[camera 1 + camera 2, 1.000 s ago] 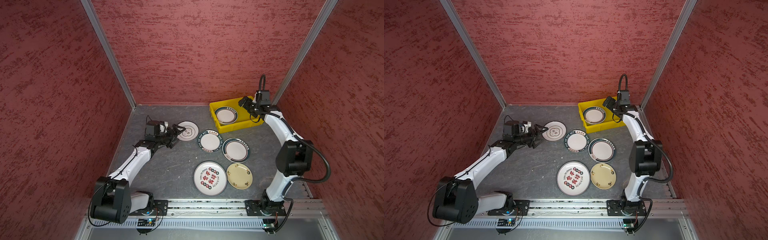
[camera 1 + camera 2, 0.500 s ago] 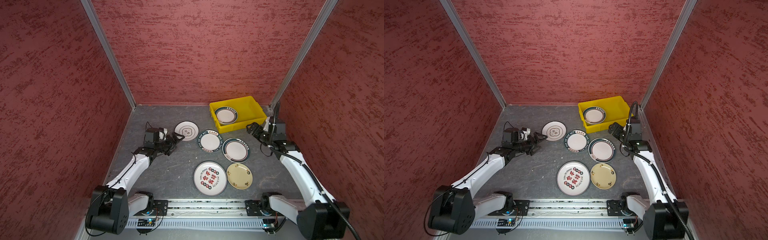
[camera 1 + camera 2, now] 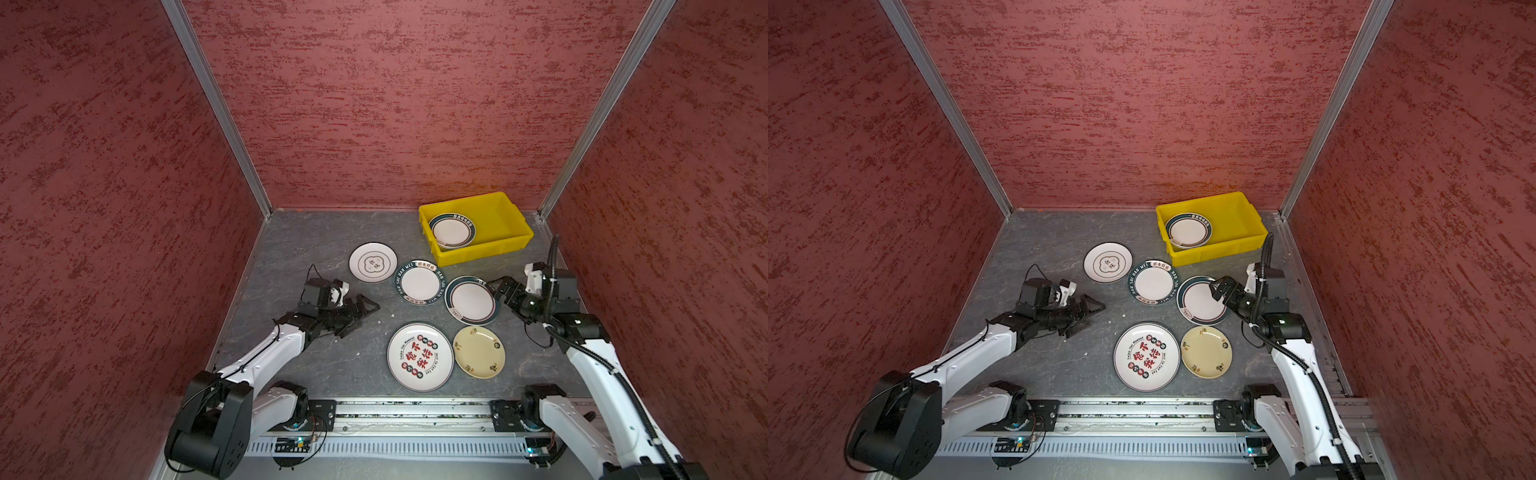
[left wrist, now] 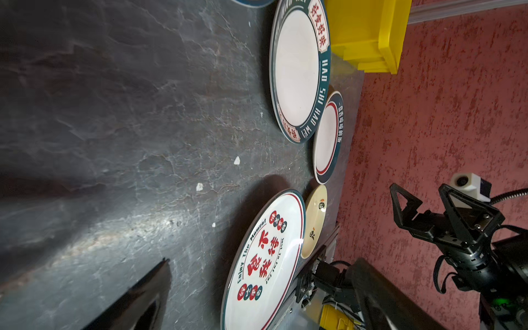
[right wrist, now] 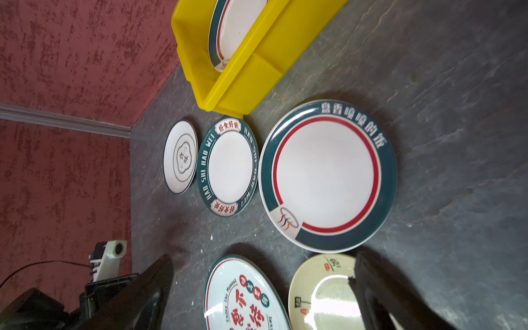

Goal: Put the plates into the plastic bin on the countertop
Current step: 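Move the right gripper back over the plates while the left reaches the red-lettered plate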

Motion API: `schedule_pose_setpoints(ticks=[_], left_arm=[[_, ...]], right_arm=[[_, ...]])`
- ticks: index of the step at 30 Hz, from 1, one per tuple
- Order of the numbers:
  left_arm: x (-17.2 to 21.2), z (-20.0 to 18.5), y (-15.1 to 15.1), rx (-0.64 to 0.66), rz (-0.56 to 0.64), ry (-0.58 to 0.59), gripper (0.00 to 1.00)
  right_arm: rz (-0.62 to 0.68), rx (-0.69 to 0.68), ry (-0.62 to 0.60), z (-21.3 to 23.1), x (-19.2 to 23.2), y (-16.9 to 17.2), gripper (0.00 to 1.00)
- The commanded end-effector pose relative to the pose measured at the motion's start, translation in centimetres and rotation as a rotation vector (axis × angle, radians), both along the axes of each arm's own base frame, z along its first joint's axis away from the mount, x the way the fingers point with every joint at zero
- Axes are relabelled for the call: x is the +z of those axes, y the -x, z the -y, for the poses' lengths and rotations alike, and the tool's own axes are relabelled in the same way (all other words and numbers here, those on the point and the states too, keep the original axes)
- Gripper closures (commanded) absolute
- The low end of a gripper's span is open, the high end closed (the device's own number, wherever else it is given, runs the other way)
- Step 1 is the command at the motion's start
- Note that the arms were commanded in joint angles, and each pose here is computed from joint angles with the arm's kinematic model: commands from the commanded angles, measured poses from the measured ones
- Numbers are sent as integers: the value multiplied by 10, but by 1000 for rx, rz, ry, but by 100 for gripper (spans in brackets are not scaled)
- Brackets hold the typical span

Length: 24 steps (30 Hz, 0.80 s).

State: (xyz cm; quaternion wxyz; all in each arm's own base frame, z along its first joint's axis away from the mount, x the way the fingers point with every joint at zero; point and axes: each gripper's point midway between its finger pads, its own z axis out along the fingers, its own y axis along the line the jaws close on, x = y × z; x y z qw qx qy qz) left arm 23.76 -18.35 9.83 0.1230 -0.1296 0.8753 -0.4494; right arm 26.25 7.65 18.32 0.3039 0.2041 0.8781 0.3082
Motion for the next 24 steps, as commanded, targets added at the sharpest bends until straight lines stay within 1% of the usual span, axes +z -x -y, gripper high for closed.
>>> schedule_pose_setpoints(ticks=[1, 4, 7, 10, 13, 18, 21, 24], left_arm=[[-2, 10, 10, -62, 38, 3, 1], [-12, 15, 20, -83, 26, -14, 5], [-27, 12, 26, -61, -11, -42, 11], [-38, 9, 30, -33, -38, -45, 17], [-40, 10, 32, -33, -37, -35, 20], [-39, 19, 38, -78, -13, -38, 27], [-43, 22, 43, -89, -51, -58, 36], [-49, 27, 50, -114, -78, -69, 38]], right_arm=[[-11, 113, -49, -18, 2, 15, 1], [-2, 128, -55, -20, 3, 16, 1], [8, 143, -81, -24, 3, 16, 1], [3, 141, -95, -26, -1, 15, 1], [-2, 141, -97, -26, -5, 16, 1], [-4, 139, -95, -25, -8, 16, 1], [-8, 144, -104, -27, -8, 16, 1], [-3, 146, -109, -28, -7, 15, 1]])
